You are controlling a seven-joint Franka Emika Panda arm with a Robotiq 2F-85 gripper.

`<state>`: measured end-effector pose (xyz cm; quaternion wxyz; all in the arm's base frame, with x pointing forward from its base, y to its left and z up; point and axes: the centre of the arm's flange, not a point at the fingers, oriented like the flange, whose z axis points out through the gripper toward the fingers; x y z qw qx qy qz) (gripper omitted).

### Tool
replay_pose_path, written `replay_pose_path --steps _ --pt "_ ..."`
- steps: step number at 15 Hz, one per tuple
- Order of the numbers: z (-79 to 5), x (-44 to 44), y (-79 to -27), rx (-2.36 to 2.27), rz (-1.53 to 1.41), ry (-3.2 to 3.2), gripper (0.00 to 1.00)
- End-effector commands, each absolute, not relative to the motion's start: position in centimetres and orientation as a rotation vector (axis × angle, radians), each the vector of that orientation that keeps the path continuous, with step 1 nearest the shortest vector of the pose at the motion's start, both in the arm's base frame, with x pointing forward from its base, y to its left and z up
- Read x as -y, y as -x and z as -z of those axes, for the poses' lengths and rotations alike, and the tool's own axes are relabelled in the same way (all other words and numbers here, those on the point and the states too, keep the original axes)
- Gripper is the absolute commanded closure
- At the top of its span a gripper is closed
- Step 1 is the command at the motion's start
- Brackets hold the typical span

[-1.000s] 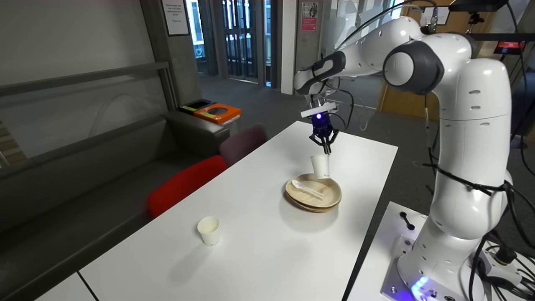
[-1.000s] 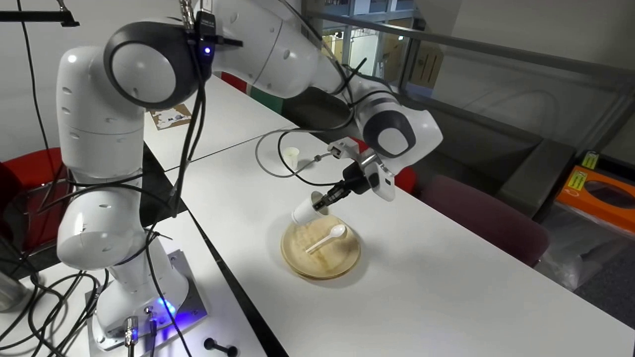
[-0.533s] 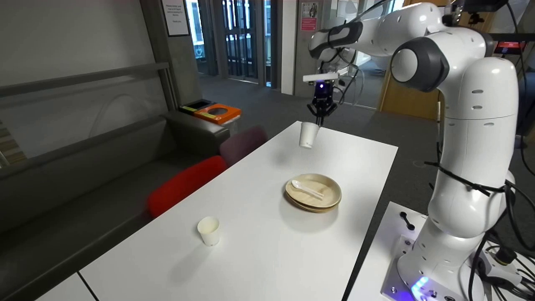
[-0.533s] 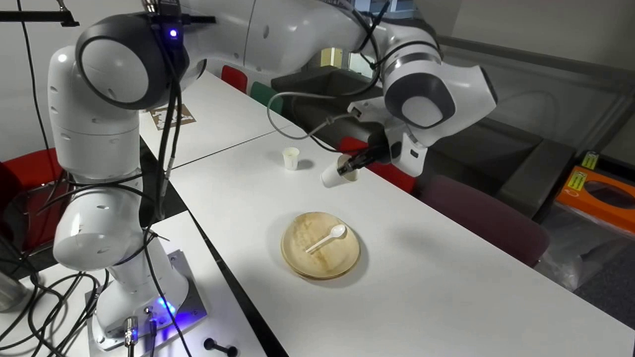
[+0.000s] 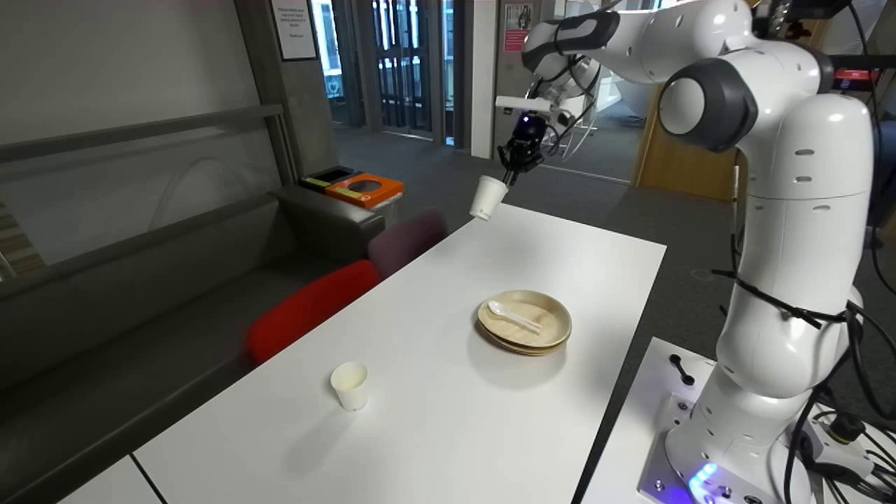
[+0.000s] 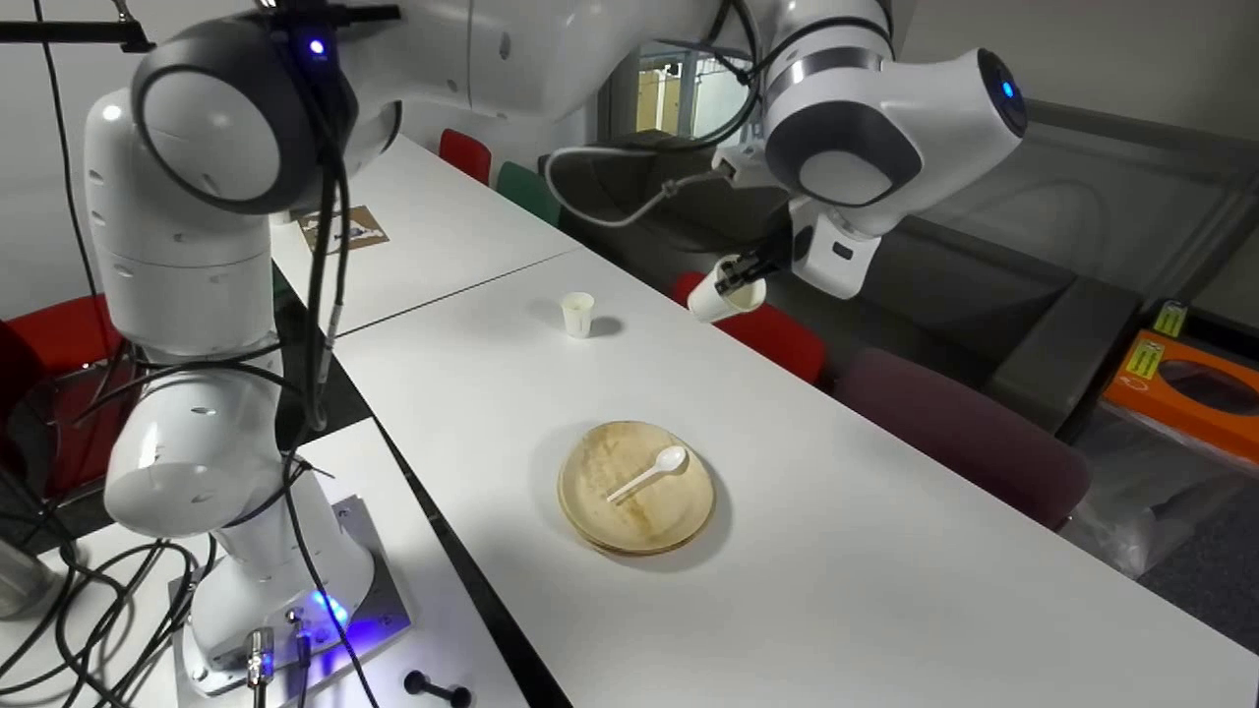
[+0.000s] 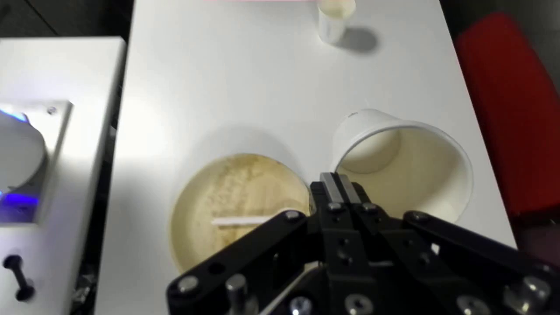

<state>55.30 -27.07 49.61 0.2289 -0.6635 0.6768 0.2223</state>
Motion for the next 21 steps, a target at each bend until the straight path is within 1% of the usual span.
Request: replay_pose_path --steps 1,4,6,7,8,9,10,11,12,13,14,15,16,17,18,19,20,21 --pt "-44.3 32.4 -61.5 -1.99 -0.376 1.905 1.0" --pt "-40.2 33.5 -62.9 -2.15 -0.181 1.927 1.0" --pt "-40.2 31.8 -62.7 -2.248 -0.153 2.018 1.0" --pt "-41.4 31.4 -62.1 -2.071 -0.362 2.078 1.0" --pt "-41.0 30.1 -62.2 -2.043 -0.424 2.077 1.0" --pt "-39.1 29.0 -62.9 -2.189 -0.13 2.055 1.0" --pt "-39.0 28.9 -63.8 -2.136 -0.105 2.146 1.0" --pt "-38.8 28.2 -64.3 -2.183 0.007 2.118 1.0" --pt "-40.0 27.3 -63.4 -2.201 -0.057 2.142 1.0" --pt "-40.3 26.6 -63.1 -2.055 -0.265 2.221 1.0" --pt "-39.0 25.2 -63.3 -2.215 0.0 2.19 1.0" --pt "-38.3 25.2 -64.0 -2.171 0.097 2.202 1.0" --pt "-38.5 24.4 -64.0 -2.237 0.127 2.201 1.0" --pt "-39.0 24.0 -63.6 -2.11 -0.159 2.291 1.0" --pt "-37.8 22.8 -63.3 -2.22 0.105 2.228 1.0" --pt "-37.1 22.7 -63.7 -2.219 0.214 2.209 1.0" --pt "-37.9 21.9 -63.1 -2.097 -0.12 2.333 1.0" --pt "-37.0 20.9 -62.6 -2.174 0.065 2.296 1.0"
